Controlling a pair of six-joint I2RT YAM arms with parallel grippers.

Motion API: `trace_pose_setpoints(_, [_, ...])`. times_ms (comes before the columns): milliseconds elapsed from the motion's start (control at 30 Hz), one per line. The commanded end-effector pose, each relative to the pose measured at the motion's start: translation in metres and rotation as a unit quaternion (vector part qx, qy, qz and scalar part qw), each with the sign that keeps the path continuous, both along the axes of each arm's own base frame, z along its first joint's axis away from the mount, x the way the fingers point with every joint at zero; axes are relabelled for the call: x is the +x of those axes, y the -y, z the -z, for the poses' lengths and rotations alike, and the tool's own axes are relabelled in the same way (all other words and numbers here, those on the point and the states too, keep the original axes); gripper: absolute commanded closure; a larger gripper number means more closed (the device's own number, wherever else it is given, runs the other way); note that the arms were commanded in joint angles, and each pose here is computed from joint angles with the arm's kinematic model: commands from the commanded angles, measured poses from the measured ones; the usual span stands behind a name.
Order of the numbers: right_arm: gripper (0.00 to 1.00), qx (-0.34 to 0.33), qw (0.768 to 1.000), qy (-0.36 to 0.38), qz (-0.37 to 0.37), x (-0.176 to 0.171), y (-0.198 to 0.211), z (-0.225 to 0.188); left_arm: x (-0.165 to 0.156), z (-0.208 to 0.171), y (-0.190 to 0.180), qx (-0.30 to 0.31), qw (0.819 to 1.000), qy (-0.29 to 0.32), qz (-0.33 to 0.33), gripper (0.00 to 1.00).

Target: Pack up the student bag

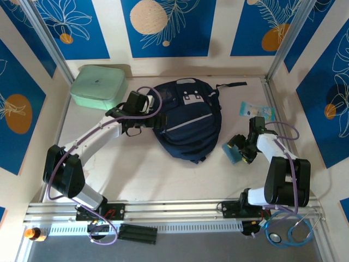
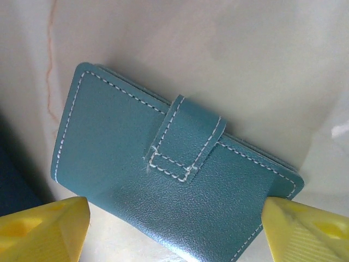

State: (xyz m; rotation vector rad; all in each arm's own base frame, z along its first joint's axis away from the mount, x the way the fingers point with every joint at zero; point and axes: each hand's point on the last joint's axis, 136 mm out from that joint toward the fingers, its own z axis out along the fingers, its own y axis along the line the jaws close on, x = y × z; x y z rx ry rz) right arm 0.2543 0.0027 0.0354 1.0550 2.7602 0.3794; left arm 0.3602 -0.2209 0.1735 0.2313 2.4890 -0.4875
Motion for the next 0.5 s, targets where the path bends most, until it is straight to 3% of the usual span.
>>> trace_pose_setpoints(0, [0.17, 0.031, 0.999, 0.002, -0.029, 0.002, -0.015, -0.002, 0.002, 0.007, 0.001, -0.01, 1.0, -0.01, 0.001, 0.0])
trace_pose_setpoints(267, [0.22, 0.065, 0.995, 0.014, -0.075, 0.003, -0.048, -0.013, 0.002, 0.007, 0.001, -0.008, 1.0, -0.01, 0.001, 0.0])
trace_pose_setpoints(467, [0.29, -0.114, 0.981, -0.004, -0.159, -0.003, -0.032, -0.031, 0.001, 0.008, -0.004, 0.003, 1.0, -0.009, -0.002, 0.0])
